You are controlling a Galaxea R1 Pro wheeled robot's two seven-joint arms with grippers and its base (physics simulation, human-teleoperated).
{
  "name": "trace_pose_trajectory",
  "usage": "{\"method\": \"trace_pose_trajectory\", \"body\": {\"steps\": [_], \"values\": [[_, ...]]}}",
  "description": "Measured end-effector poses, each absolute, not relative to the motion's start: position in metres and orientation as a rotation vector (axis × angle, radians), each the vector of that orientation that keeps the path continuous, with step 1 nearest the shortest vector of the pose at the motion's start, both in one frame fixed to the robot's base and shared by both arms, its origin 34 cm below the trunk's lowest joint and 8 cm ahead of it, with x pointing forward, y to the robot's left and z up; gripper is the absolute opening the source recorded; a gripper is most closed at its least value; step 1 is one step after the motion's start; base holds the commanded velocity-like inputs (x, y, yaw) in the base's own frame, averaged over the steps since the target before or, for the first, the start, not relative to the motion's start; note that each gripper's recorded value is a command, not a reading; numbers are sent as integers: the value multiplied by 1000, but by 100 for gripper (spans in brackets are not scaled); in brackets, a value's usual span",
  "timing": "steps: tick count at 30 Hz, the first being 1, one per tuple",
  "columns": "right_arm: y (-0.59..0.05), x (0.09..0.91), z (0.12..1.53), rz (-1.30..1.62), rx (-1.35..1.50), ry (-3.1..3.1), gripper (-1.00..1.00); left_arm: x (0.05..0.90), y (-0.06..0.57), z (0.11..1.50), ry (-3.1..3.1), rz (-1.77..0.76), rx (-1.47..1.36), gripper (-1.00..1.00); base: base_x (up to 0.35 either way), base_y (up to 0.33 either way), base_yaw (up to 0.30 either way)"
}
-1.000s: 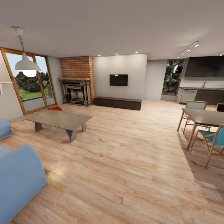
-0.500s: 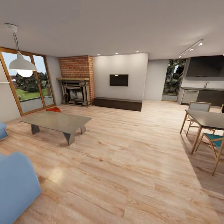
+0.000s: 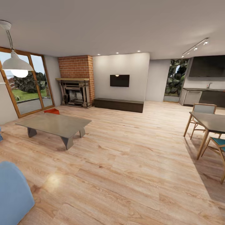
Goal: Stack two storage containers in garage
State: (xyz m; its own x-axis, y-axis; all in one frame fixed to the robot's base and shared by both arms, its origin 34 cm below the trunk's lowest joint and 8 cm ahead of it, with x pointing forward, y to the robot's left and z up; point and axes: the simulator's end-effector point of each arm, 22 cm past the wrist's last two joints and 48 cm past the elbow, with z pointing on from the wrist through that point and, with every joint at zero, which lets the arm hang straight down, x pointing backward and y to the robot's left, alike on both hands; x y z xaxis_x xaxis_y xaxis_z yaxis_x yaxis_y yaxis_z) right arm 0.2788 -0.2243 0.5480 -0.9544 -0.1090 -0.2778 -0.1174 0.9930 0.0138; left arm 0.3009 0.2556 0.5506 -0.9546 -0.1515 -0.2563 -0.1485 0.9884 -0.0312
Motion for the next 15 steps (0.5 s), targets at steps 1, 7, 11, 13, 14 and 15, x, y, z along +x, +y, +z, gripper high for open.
{"method": "trace_pose_trajectory", "body": {"steps": [1,7,11,13,14,15], "values": [[-224,279,548,44,-165,2856,100,301,256,551,2872,-17,-220,100,323,0,0],[-224,279,548,44,-166,2856,100,301,256,551,2872,-17,-221,100,323,0,0],[-224,279,548,44,-165,2856,100,301,256,551,2872,-17,-221,100,323,0,0],[-224,279,548,44,-165,2856,100,301,256,551,2872,-17,-221,100,323,0,0],[-224,279,548,44,-165,2856,100,301,256,551,2872,-16,-221,100,323,0,0],[-224,279,548,44,-164,2856,100,301,256,551,2872,-17,-221,100,323,0,0]]}}
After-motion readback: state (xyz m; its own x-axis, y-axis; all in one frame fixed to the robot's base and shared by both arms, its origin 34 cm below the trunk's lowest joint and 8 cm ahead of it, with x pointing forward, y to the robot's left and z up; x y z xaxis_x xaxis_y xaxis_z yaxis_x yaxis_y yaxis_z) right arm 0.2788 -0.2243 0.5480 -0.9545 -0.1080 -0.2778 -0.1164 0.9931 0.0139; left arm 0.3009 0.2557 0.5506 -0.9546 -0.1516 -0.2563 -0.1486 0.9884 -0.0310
